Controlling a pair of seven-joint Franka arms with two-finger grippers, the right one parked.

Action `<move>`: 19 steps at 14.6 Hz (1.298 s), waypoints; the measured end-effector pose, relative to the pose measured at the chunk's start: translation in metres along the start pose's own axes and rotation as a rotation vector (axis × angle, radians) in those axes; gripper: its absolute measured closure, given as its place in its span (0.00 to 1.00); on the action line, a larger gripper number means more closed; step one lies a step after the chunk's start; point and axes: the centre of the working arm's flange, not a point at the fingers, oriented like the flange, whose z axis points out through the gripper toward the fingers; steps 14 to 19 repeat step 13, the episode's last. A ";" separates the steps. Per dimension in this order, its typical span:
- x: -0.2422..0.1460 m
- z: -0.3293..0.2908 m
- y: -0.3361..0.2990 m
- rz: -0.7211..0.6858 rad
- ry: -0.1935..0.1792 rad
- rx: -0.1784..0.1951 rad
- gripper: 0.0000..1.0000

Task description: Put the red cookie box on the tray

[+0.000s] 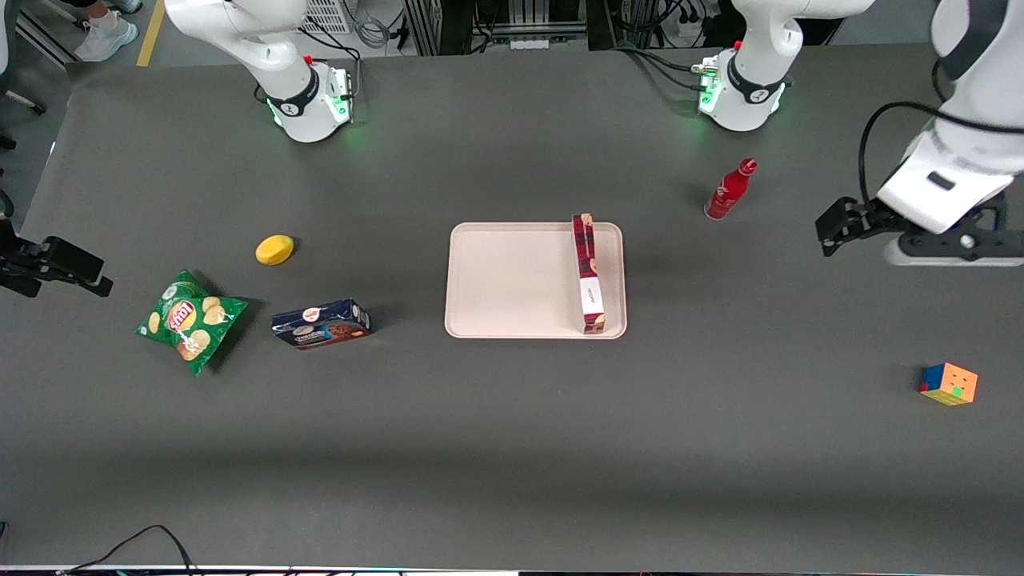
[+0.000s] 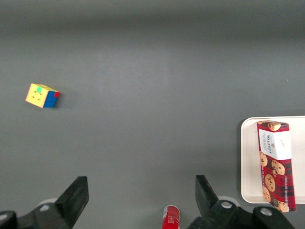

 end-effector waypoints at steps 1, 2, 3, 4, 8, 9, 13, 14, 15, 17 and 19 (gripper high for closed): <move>0.000 -0.009 -0.002 -0.003 0.002 0.000 0.00; 0.000 -0.014 -0.003 -0.006 0.004 0.000 0.00; 0.000 -0.015 -0.005 -0.011 0.002 -0.001 0.00; 0.001 -0.013 -0.009 -0.019 -0.001 -0.002 0.00; 0.005 -0.003 -0.020 -0.056 -0.025 -0.056 0.00; 0.006 -0.001 -0.019 -0.064 -0.031 -0.087 0.00; 0.008 0.004 -0.023 -0.076 -0.040 -0.100 0.00; 0.008 0.004 -0.023 -0.076 -0.040 -0.100 0.00; 0.008 0.004 -0.023 -0.076 -0.040 -0.100 0.00; 0.008 0.004 -0.023 -0.076 -0.040 -0.100 0.00; 0.008 0.004 -0.023 -0.076 -0.040 -0.100 0.00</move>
